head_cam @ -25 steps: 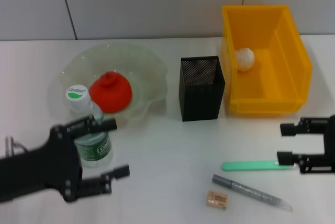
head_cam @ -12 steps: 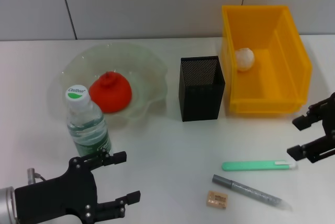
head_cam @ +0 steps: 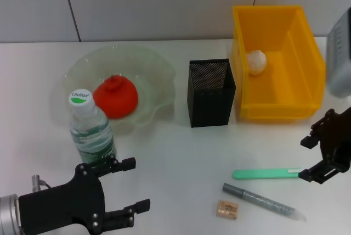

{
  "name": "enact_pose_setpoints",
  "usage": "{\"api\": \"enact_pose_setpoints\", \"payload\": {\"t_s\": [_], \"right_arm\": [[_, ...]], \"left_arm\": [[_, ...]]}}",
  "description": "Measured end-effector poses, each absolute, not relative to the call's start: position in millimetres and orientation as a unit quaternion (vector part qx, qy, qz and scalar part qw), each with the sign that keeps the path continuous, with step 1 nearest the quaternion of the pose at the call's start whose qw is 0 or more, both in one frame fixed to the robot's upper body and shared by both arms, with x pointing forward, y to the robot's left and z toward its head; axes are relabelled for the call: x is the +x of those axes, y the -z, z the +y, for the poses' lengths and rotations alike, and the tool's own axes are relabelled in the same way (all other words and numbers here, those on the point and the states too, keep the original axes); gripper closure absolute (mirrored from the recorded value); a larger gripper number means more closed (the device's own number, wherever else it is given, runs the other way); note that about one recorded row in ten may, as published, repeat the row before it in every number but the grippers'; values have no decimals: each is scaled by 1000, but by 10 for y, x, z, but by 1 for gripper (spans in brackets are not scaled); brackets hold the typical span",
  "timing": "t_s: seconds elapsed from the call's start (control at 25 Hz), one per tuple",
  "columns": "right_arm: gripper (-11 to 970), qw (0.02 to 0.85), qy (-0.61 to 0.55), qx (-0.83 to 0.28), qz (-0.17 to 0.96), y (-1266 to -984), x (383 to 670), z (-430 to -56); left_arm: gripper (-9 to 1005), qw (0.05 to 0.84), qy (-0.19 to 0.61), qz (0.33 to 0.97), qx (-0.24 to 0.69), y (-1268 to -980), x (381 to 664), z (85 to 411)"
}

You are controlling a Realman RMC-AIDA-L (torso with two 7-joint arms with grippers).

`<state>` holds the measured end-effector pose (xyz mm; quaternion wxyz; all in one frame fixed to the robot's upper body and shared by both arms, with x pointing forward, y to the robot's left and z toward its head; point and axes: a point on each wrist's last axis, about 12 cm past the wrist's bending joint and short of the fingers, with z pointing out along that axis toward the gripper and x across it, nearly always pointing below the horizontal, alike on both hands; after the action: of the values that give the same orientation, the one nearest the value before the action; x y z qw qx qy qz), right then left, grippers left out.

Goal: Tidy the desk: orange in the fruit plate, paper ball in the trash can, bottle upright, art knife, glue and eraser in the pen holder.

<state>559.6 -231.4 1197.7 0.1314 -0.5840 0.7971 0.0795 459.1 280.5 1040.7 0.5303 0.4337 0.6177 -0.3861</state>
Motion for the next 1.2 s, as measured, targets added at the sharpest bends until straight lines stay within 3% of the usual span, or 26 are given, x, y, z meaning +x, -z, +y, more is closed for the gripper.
{"api": "enact_pose_setpoints", "payload": {"t_s": [0.96,1.2], "right_arm": [[280,117,-28,-628,768,-11484,5699,-1989],[480,116,-29,-626,771,-11437,5722,-1986]], "left_arm": [[192,527,389,622,430,-10383,4572,2800],[194,527,389,622,429,-10382,4572,2800]]}}
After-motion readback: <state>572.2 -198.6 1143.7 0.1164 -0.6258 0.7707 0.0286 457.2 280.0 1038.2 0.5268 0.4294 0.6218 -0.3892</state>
